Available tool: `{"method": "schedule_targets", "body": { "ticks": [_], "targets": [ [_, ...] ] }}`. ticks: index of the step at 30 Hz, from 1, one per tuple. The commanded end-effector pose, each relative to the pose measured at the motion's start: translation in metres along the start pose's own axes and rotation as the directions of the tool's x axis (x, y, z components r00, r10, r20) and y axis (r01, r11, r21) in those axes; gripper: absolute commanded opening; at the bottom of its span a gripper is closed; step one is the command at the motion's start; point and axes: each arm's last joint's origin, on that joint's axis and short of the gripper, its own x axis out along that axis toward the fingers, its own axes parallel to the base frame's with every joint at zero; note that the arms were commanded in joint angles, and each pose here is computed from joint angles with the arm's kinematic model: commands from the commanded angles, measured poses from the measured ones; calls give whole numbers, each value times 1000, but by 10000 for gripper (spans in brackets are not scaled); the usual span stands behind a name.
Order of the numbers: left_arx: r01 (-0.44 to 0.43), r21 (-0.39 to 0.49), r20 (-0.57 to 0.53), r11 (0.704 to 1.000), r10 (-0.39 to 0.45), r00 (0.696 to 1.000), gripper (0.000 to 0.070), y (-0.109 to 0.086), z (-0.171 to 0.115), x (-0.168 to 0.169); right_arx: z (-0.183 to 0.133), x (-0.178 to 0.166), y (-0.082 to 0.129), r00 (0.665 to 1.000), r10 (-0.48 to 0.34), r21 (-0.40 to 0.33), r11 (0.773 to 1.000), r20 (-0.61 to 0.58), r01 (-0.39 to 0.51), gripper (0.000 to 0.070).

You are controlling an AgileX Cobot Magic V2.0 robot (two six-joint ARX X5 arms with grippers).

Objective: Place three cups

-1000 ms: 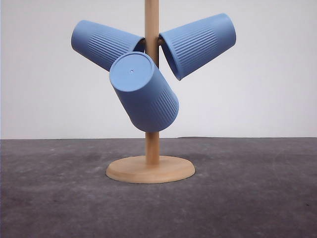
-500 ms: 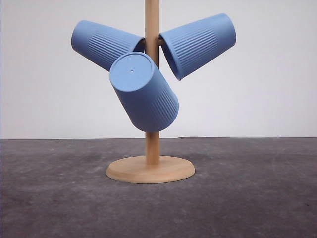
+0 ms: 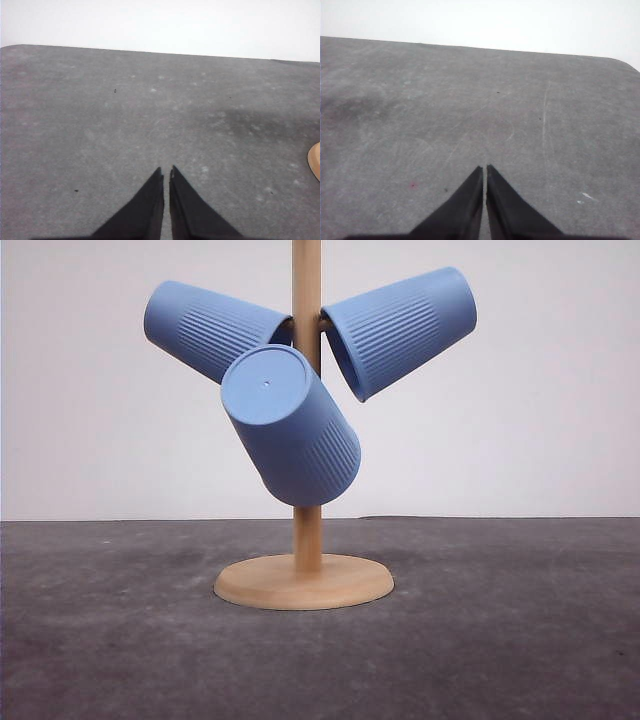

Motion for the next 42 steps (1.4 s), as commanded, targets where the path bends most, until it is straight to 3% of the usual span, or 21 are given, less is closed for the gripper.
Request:
{"method": "schedule_targets", "body": {
  "ticks": [1, 42],
  "targets": [
    [2, 7, -3, 1000, -2, 1000, 0, 0, -4, 1, 0, 0, 0, 1000, -2, -3, 1000, 8, 2, 9],
    [2, 7, -3, 1000, -2, 1000, 0, 0, -4, 1, 0, 0, 0, 1000, -2, -3, 1000, 8, 2, 9]
  ]
}}
